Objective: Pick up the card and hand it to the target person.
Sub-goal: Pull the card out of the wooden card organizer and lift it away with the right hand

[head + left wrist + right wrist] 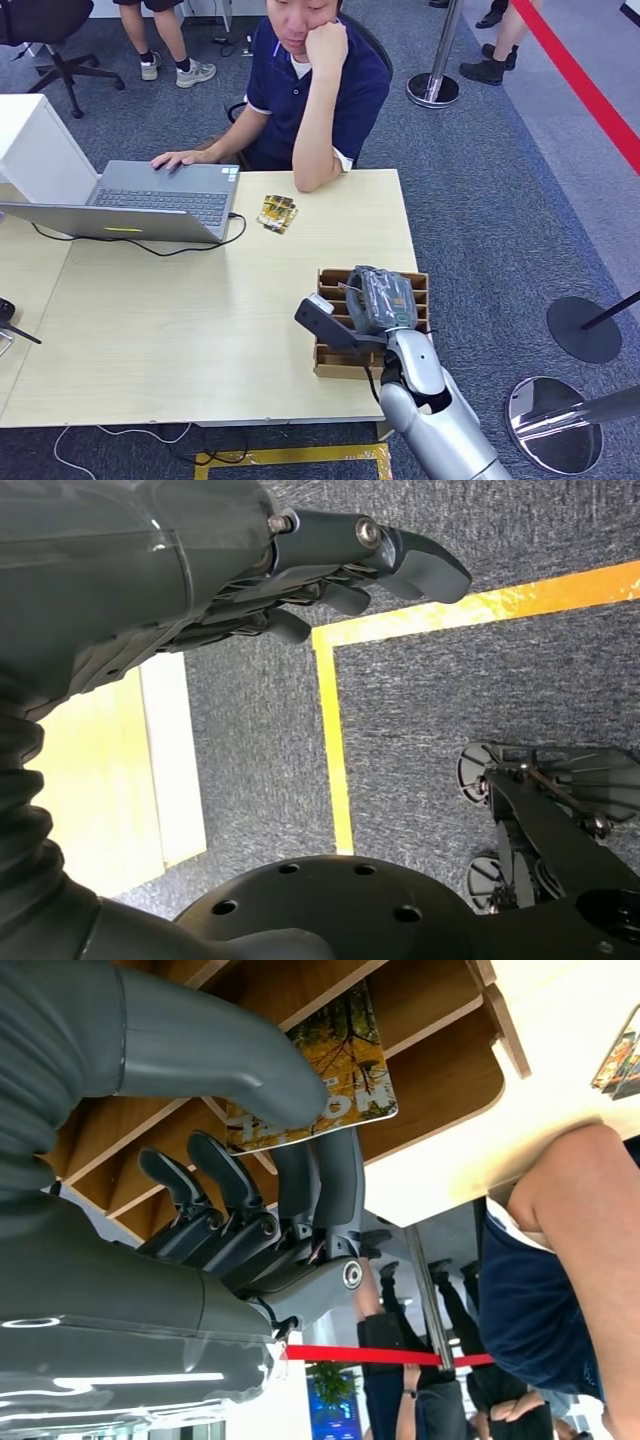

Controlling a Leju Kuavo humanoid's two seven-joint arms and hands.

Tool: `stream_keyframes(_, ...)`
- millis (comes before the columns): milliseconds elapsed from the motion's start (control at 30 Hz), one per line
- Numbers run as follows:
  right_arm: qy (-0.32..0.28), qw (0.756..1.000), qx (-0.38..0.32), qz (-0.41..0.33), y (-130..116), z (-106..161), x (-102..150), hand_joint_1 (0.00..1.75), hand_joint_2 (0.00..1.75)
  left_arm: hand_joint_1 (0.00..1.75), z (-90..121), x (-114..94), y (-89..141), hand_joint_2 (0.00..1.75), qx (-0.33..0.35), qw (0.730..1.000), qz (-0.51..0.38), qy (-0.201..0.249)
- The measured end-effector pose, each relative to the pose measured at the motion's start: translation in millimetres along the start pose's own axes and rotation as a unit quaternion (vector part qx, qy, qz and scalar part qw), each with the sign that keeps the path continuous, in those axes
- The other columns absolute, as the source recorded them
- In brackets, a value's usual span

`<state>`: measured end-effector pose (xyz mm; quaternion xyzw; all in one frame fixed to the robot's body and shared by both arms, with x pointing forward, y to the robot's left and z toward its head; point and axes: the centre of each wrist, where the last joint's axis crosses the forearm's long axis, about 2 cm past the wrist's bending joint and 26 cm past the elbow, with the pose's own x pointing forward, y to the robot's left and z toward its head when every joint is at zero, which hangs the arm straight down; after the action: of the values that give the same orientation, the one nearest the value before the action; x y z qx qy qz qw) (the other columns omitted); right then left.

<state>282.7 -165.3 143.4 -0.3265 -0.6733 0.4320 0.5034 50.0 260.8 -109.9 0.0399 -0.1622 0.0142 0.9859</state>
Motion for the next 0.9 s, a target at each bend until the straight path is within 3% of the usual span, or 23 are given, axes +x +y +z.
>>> stream_keyframes(100,0.000,1.000,-0.001,0.000,-0.3,-0.7,-0.2,1.55,1.75,0.00,0.0,0.0,0.0,1.75,0.000,1.000,0.000,0.001)
stream_keyframes(233,0.000,1.000,-0.002,-0.001,-0.8,-1.5,-0.1,1.56,1.75,0.00,0.0,0.0,-0.2,0.00,-0.004,1.000,0.000,-0.001)
stream_keyframes(400,0.000,1.000,-0.002,-0.003,-0.9,-1.6,-0.2,1.57,1.75,0.00,-0.1,-0.2,-0.3,0.00,-0.031,0.999,0.006,-0.020)
stream_keyframes(900,-0.010,1.000,0.012,-0.016,-2.2,-2.9,0.3,1.57,1.75,0.00,-0.2,-1.3,1.7,0.00,-0.037,0.999,0.009,-0.020)
